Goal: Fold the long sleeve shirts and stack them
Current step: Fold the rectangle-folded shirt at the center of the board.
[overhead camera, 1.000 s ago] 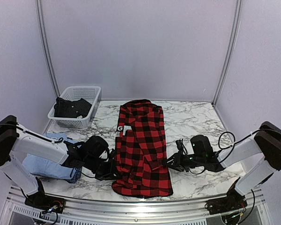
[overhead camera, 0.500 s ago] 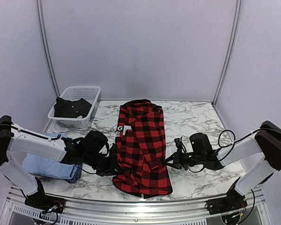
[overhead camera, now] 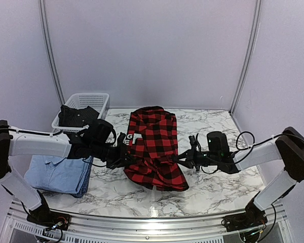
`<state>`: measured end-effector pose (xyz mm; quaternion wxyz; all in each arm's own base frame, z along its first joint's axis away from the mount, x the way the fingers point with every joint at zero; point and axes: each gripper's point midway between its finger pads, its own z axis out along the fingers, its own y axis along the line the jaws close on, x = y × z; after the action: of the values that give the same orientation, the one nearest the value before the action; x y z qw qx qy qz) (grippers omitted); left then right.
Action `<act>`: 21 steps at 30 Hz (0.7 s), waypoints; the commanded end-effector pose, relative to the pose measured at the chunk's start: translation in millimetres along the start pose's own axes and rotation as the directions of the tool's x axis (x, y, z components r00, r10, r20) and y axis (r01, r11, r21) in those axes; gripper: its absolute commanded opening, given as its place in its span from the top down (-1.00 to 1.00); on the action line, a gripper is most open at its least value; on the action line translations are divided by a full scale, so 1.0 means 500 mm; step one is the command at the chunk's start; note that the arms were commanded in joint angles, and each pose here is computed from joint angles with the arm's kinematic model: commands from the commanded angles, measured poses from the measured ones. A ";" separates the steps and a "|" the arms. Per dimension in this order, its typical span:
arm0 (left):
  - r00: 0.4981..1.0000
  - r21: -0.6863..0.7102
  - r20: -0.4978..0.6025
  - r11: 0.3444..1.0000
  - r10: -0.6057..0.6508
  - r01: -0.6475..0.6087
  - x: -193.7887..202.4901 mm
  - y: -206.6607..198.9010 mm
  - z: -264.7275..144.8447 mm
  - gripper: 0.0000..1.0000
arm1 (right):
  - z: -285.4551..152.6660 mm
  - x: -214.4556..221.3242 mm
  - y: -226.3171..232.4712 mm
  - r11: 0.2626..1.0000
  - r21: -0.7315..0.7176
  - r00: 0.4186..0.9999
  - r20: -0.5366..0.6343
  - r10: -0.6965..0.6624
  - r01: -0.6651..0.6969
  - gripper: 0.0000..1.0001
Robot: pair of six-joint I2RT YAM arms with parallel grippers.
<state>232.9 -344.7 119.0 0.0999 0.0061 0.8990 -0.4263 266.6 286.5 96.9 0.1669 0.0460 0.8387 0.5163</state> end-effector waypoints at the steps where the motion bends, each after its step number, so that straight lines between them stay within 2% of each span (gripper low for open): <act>1: 0.999 -0.024 0.045 0.999 0.027 -0.026 -0.087 0.015 0.015 1.00 | 0.026 -0.076 0.015 0.998 -0.064 0.999 0.046 0.021 -0.018 1.00; 9: 0.988 -0.061 0.151 0.998 0.009 0.000 -0.252 0.056 0.056 1.00 | 0.058 -0.185 -0.001 0.992 -0.109 0.990 0.115 0.077 -0.064 1.00; 16: 0.986 -0.105 0.164 0.994 0.020 -0.003 -0.296 0.088 0.088 1.00 | 0.046 -0.221 0.009 0.994 -0.102 0.986 0.158 0.049 -0.033 0.39; 18: 0.986 -0.115 0.164 0.993 0.018 0.001 -0.301 0.098 0.092 1.00 | 0.034 -0.227 0.011 0.998 -0.066 0.983 0.182 0.017 -0.005 0.27; 21: 0.985 -0.124 0.171 0.992 0.014 0.007 -0.312 0.111 0.094 1.00 | 0.014 -0.238 0.014 0.999 -0.003 0.974 0.224 -0.042 0.044 0.19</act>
<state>386.2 -339.6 79.2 0.1657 -0.0385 0.9094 -0.3795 367.6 277.5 99.0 0.2087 0.1056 0.8133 0.5327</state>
